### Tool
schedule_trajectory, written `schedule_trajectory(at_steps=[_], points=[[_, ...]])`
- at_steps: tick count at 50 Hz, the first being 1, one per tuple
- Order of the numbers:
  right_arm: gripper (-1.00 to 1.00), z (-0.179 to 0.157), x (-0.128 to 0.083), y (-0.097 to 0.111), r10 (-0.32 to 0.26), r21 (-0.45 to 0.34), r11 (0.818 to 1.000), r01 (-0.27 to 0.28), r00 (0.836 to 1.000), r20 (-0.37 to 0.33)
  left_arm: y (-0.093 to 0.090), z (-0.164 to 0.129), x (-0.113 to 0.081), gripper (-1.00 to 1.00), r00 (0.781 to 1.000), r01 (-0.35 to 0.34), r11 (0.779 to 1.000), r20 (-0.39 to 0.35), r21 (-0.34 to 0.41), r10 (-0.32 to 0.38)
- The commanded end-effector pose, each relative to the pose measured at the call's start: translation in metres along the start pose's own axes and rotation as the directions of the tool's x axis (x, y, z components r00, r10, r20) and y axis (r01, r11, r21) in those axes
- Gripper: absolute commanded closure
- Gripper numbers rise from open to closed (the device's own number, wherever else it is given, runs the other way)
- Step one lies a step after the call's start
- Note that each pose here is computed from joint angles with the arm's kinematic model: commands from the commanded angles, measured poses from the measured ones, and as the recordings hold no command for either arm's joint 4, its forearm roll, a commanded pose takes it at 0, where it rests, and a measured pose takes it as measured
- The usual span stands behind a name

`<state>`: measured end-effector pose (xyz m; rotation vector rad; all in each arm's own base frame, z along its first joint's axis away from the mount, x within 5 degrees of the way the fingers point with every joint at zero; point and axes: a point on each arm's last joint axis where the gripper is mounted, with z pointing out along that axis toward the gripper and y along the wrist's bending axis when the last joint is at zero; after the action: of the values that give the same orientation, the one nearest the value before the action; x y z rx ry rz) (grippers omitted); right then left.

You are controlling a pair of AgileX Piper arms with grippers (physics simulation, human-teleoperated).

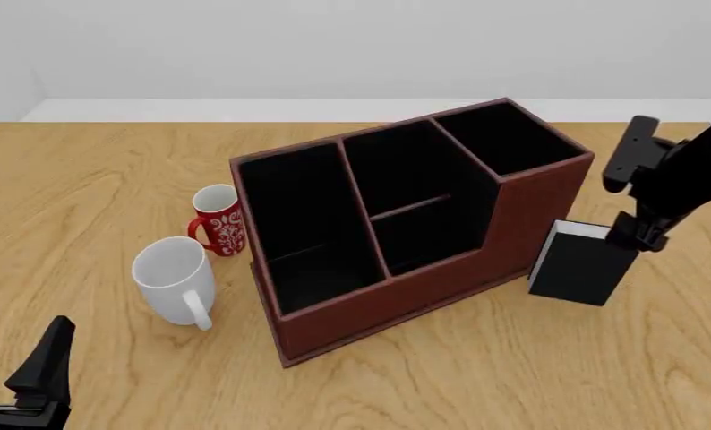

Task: Pick up the book and place it in the right compartment of the caddy.

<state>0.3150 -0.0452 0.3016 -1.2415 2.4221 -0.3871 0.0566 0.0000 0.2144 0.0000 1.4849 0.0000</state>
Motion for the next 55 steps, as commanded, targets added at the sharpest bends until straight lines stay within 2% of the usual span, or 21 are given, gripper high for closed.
schedule_trajectory(at_steps=[1,18,26,49,55], points=[[-1.0,0.011,-0.004,0.003,0.004,-0.019,1.0,-0.004,1.0,-0.003,0.0,0.0,0.0,-1.0,1.0,0.0,1.0,0.0,0.0,0.0],[-1.0,0.038,0.002,0.013,0.008,-0.061,0.998,-0.01,1.0,-0.026,0.0,0.0,0.0,-1.0,1.0,0.0,1.0,0.0,0.0,0.0],[-1.0,0.045,0.01,0.008,-0.004,-0.071,0.997,0.0,0.999,-0.044,0.0,0.0,0.0,-1.0,1.0,0.0,1.0,0.0,0.0,0.0],[-1.0,0.061,0.005,0.001,-0.043,-0.097,0.995,0.038,0.998,-0.051,0.0,0.0,0.0,-1.0,1.0,0.0,1.0,0.0,0.0,0.0],[-1.0,0.07,0.004,0.006,-0.044,-0.109,0.993,0.038,0.998,-0.052,0.0,0.0,0.0,-1.0,1.0,0.0,1.0,0.0,0.0,0.0]])
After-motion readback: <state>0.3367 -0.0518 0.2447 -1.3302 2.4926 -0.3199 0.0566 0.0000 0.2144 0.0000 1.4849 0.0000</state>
